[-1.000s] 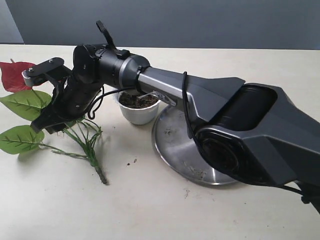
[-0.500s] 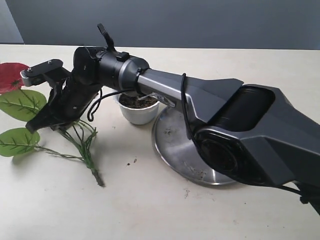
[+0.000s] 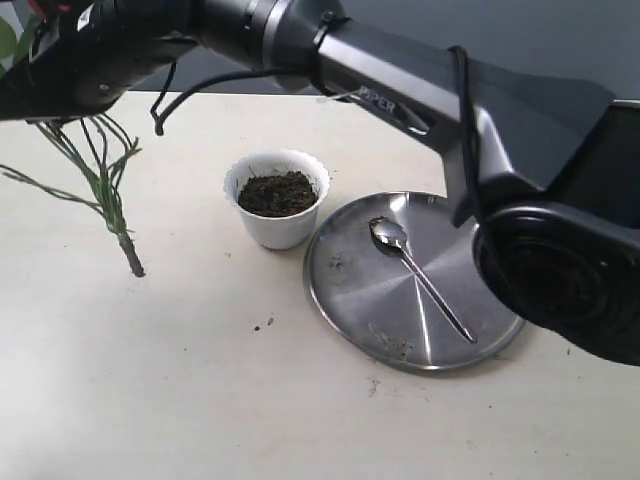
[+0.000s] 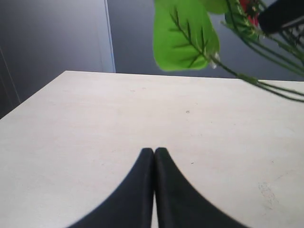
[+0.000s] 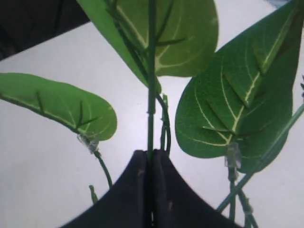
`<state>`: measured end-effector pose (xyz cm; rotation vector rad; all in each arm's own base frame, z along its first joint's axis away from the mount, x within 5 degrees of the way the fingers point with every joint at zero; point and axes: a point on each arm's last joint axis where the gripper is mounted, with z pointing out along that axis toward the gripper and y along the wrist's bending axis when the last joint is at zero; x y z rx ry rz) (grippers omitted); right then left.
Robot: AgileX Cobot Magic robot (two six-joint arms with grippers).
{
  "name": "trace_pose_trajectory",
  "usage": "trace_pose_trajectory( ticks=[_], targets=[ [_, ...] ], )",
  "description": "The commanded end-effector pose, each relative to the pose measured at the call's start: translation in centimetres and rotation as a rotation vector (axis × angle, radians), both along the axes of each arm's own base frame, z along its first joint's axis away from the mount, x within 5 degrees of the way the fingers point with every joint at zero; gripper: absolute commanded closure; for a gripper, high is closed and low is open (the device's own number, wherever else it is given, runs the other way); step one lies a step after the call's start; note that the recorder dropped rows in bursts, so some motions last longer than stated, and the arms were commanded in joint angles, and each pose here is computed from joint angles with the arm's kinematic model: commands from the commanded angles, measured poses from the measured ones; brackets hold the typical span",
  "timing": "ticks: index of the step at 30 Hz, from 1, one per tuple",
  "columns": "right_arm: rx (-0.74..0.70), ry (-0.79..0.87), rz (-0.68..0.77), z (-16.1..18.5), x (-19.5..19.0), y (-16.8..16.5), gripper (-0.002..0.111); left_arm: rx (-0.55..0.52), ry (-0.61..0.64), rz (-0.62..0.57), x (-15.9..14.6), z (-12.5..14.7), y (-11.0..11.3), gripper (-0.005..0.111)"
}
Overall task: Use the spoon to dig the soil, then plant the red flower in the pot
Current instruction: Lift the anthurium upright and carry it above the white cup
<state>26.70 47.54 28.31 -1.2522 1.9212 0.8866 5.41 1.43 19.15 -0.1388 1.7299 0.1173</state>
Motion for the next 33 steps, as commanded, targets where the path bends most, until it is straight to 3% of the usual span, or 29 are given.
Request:
trace_pose_trajectory(
  ticks=[1,8,15,28,33],
  targets=[
    [0.097,-0.073,-0.025,3.7,-0.1,-0.7,0.109,0.000,-0.007,-0.004,0.0,0.0,0.0,0.106],
    [0.176,-0.173,-0.083,7.9,0.1,-3.1,0.109,0.000,-0.007,-0.004,0.0,0.0,0.0,0.106],
    [0.248,-0.228,-0.204,9.2,1.2,-6.4,0.109,0.000,-0.008,-0.005,0.0,0.0,0.0,0.106],
    [0.515,-0.488,-0.584,4.8,-0.4,-15.6,0.109,0.000,-0.008,-0.005,0.0,0.0,0.0,0.106],
    [0.592,-0.495,-0.503,3.4,-0.6,-16.8,0.109,0.000,-0.008,-0.005,0.0,0.0,0.0,0.106]
  ],
)
